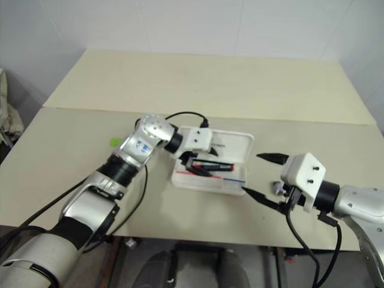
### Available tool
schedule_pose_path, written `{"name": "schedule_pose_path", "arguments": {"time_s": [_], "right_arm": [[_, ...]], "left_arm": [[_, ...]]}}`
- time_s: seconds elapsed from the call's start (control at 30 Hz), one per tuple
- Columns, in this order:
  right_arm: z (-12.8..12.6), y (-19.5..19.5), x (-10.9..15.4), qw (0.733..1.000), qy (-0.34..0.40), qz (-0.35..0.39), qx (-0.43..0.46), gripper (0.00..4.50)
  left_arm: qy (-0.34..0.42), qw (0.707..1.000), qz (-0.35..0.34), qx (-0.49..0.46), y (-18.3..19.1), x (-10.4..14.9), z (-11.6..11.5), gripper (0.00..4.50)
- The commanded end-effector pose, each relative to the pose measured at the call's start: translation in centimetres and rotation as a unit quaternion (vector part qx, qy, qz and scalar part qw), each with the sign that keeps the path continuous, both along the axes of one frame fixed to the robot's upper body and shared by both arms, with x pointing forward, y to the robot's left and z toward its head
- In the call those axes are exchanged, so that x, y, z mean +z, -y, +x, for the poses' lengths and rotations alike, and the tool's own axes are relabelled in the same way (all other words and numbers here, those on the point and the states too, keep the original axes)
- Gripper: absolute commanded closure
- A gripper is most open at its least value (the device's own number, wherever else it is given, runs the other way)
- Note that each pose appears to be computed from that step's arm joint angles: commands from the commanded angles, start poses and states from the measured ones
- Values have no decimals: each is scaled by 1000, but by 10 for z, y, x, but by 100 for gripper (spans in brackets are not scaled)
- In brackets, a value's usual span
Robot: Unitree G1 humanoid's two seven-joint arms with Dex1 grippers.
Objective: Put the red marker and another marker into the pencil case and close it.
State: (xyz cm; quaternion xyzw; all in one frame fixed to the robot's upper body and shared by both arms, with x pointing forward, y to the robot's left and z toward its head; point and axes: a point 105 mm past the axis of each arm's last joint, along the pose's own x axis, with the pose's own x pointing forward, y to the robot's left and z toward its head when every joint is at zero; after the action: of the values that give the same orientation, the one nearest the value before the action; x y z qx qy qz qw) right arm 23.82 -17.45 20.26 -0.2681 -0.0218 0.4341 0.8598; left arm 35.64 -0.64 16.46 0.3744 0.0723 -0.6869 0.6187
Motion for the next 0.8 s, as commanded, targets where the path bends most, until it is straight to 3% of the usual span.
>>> {"name": "schedule_pose_path", "arguments": {"time_s": [0.03,0.2,0.4,0.57,0.8], "right_arm": [[-1,-5,4,1000,10,8,9,0],[4,-8,4,1000,9,15,22,0],[14,-18,12,998,20,24,56,0],[22,-23,17,996,27,25,80,0],[29,-34,30,992,45,32,113,0]], "left_arm": [[13,998,-47,-36,9,21,-11,29],[-28,994,-73,-80,-2,32,-35,29],[-63,993,-65,-70,-55,42,-56,14],[-42,997,-64,6,-111,58,-46,14],[3,989,25,143,-201,58,-11,14]]}}
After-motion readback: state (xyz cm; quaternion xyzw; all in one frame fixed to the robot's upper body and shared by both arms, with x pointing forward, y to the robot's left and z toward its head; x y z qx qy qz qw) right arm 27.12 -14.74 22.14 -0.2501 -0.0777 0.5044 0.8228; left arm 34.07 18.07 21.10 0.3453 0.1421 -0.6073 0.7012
